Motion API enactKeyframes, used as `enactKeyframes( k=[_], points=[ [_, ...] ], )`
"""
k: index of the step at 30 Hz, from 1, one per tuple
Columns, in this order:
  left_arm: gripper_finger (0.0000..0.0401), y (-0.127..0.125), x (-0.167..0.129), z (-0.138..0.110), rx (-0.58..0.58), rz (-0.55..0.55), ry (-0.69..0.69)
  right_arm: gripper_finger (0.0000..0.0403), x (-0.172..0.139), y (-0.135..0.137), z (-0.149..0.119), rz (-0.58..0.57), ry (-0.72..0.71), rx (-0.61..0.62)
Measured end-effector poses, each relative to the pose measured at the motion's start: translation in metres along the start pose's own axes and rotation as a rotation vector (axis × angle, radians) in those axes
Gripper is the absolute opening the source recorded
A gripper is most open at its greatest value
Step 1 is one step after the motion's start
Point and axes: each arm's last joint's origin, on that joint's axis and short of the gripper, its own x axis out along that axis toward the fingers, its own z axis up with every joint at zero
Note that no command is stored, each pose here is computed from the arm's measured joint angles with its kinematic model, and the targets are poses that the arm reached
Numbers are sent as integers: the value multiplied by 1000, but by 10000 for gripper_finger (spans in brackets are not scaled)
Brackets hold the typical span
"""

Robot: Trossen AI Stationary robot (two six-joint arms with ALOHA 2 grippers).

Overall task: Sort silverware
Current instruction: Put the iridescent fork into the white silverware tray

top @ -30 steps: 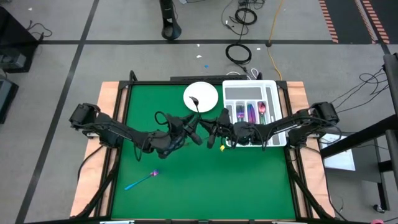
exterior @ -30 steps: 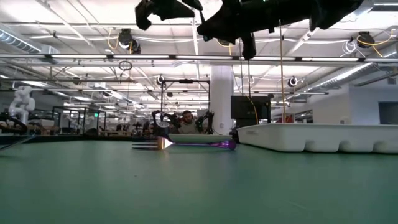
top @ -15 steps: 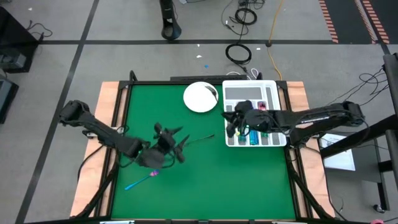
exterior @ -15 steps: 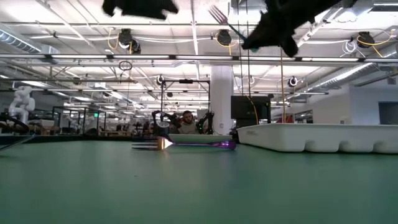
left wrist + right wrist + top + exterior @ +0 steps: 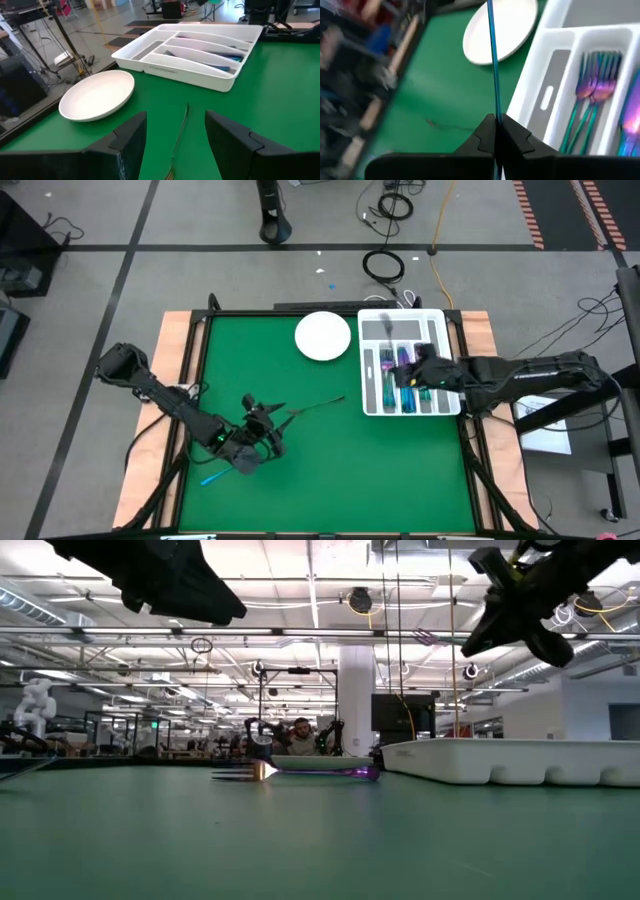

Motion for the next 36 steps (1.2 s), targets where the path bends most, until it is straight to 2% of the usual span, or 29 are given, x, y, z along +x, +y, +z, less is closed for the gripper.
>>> enactKeyframes(
  k=[6,13,18,24,36],
  points=[
    [203,0,0,0,8,2,1,0,-6,-22,3,5,29,236],
    [203,0,0,0,8,1,1,0,19,-43,-21,-28,186,395],
    [203,0,0,0,7,1,0,0,34,-49,-35,33,209,419],
    [203,0,0,1,-2,-1,-3,0,44,-65,-51,-55,225,479],
    [203,0,1,1,-1,2,-2,0,53,-71,-58,-142,230,477]
  ],
)
